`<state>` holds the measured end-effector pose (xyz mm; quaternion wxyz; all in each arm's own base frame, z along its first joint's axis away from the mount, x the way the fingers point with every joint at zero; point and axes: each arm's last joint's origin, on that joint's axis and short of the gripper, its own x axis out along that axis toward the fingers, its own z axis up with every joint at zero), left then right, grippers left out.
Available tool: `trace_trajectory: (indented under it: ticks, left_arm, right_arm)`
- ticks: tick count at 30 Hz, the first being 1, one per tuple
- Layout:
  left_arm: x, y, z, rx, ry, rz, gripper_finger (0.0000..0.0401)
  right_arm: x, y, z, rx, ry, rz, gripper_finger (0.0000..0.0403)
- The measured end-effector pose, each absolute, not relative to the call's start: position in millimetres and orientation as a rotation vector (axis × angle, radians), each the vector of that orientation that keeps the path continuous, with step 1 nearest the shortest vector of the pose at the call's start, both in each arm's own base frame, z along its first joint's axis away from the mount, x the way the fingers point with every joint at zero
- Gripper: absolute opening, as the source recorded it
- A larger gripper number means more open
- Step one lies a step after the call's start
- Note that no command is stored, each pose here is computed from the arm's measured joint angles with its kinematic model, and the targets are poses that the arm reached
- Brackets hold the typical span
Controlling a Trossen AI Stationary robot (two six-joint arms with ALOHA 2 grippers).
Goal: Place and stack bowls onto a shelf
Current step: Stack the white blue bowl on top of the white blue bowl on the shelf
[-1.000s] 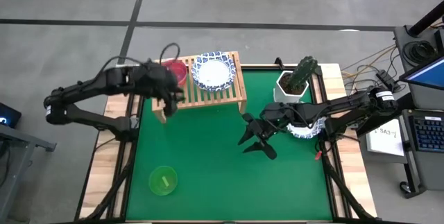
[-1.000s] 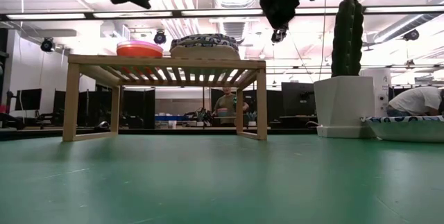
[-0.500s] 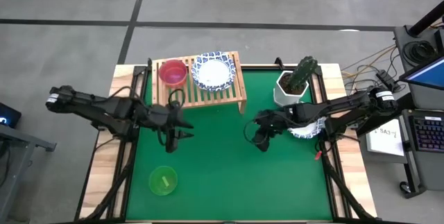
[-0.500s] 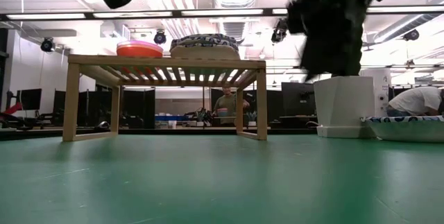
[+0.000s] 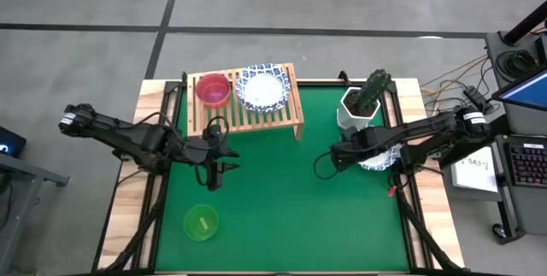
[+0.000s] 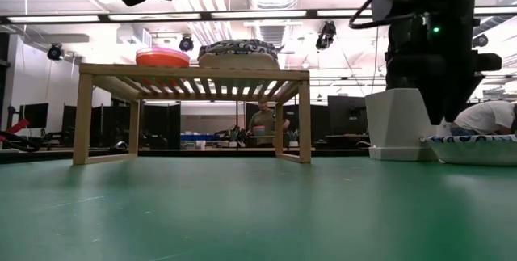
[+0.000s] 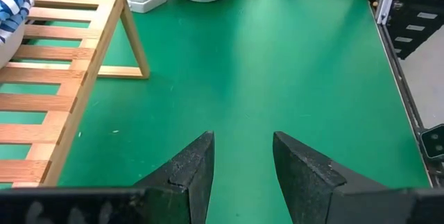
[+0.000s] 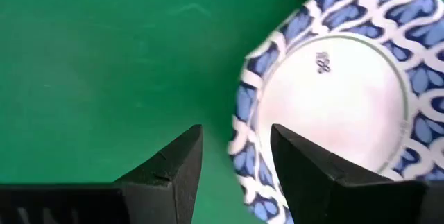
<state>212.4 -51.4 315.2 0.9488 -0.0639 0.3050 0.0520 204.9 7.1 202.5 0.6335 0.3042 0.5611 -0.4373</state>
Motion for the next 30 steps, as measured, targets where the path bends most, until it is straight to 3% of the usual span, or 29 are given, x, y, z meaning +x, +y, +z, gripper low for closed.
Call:
trace_trajectory:
  ticks: [15,20,27,30]
  left_arm:
    - [212.3,-51.3,315.3,-0.129,0.620,0.108,0.0130]
    - [212.3,-51.3,315.2,-0.129,0.620,0.108,0.0130]
    - [212.3,-51.3,315.2,-0.129,0.620,0.108,0.0130]
    - [212.3,-51.3,315.2,-0.129,0.620,0.108,0.0130]
  right_arm:
    - [199.0,4.7,170.9,0.669,1.193,-1.021,0.0138]
    - [192.8,4.2,162.2,0.661,1.210,-1.040,0.0106]
    - [194.7,5.2,163.5,0.669,1.232,-0.998,0.0023]
    - [201.0,8.9,170.3,0.692,1.253,-0.916,0.0015]
